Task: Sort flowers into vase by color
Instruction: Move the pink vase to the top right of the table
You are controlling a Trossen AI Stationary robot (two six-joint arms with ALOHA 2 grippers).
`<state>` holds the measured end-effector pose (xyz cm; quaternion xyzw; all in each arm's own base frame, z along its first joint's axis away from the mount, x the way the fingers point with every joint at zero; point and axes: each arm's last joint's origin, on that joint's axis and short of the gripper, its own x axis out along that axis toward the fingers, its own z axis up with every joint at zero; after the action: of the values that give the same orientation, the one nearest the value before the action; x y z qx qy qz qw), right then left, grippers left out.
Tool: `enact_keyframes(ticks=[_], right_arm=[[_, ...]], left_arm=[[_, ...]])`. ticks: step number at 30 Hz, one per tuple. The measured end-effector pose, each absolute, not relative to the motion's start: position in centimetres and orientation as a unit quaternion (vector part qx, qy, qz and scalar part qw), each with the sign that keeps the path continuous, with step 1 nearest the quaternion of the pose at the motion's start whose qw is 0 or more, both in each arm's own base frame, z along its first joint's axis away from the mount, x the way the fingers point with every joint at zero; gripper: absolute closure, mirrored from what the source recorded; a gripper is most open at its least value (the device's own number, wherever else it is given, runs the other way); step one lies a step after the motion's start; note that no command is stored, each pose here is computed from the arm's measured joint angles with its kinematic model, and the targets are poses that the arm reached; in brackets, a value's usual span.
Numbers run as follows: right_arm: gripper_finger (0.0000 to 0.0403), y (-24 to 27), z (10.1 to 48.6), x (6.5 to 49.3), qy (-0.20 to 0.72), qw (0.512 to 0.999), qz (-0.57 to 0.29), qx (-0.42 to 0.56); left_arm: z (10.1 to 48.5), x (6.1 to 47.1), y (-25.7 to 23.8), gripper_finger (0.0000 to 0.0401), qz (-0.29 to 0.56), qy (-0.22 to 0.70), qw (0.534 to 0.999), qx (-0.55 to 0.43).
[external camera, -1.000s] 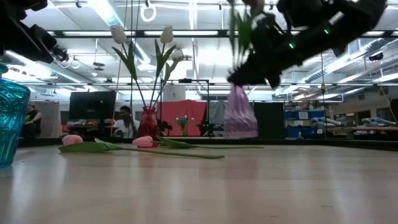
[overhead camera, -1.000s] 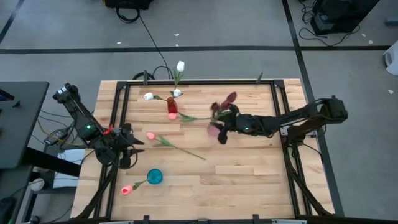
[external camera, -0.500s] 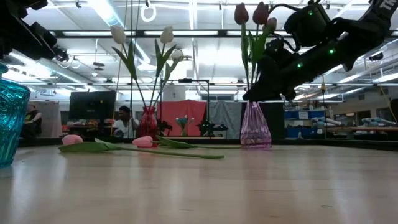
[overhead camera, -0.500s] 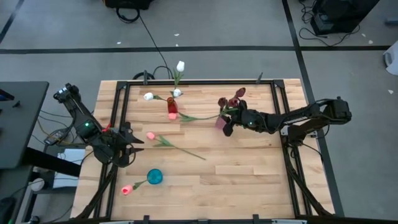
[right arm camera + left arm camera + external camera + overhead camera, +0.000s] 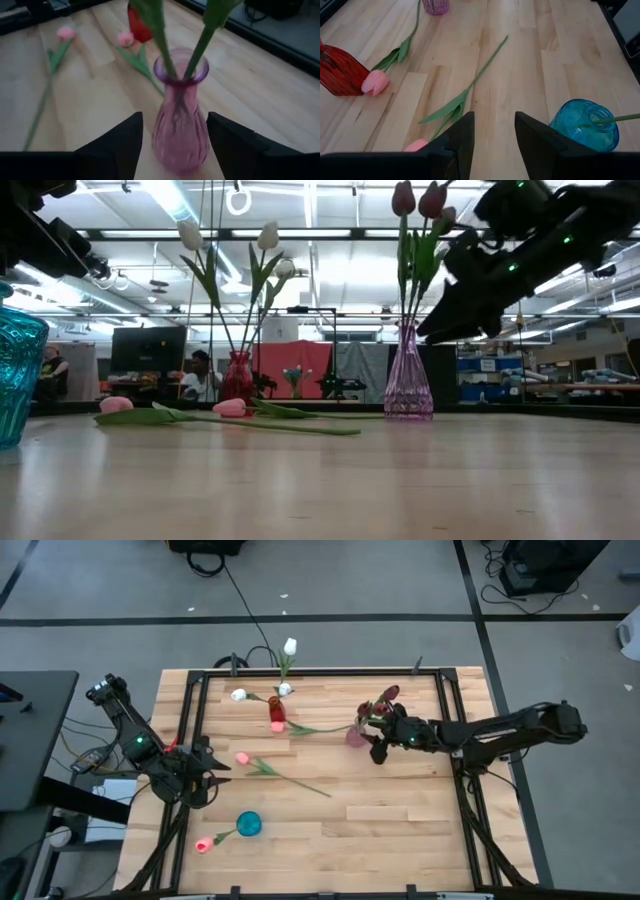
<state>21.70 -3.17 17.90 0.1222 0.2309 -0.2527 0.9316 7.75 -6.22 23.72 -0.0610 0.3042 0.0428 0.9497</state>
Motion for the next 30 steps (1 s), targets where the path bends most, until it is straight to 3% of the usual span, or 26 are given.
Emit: enact_keyframes(ticks=[6, 13, 20, 24, 30], right_arm=[[0.0173, -1.5, 18.9, 20.7, 0.218, 0.931, -0.255, 0.146], [0.0184, 1.9, 17.8, 22.5, 0.187, 0.945, -0.217, 0.159], [0.0186, 4.1, 13.5, 26.0, 0.159, 0.955, -0.229, 0.099], [0.0186, 3.8, 11.1, 27.6, 0.158, 0.942, -0.286, 0.075], [0.0186, 2.8, 9.1, 30.0, 0.173, 0.935, -0.301, 0.067]], left_arm=[[23.7, 7.8, -6.2, 0.0254, 0.043, 0.303, 0.95, -0.062], [23.8, 7.8, -6.2, 0.0254, 0.044, 0.302, 0.95, -0.066], [23.8, 7.8, -6.2, 0.0254, 0.042, 0.3, 0.951, -0.057], [23.8, 7.8, -6.2, 0.0254, 0.043, 0.3, 0.951, -0.062], [23.8, 7.8, -6.2, 0.0254, 0.042, 0.301, 0.951, -0.061]])
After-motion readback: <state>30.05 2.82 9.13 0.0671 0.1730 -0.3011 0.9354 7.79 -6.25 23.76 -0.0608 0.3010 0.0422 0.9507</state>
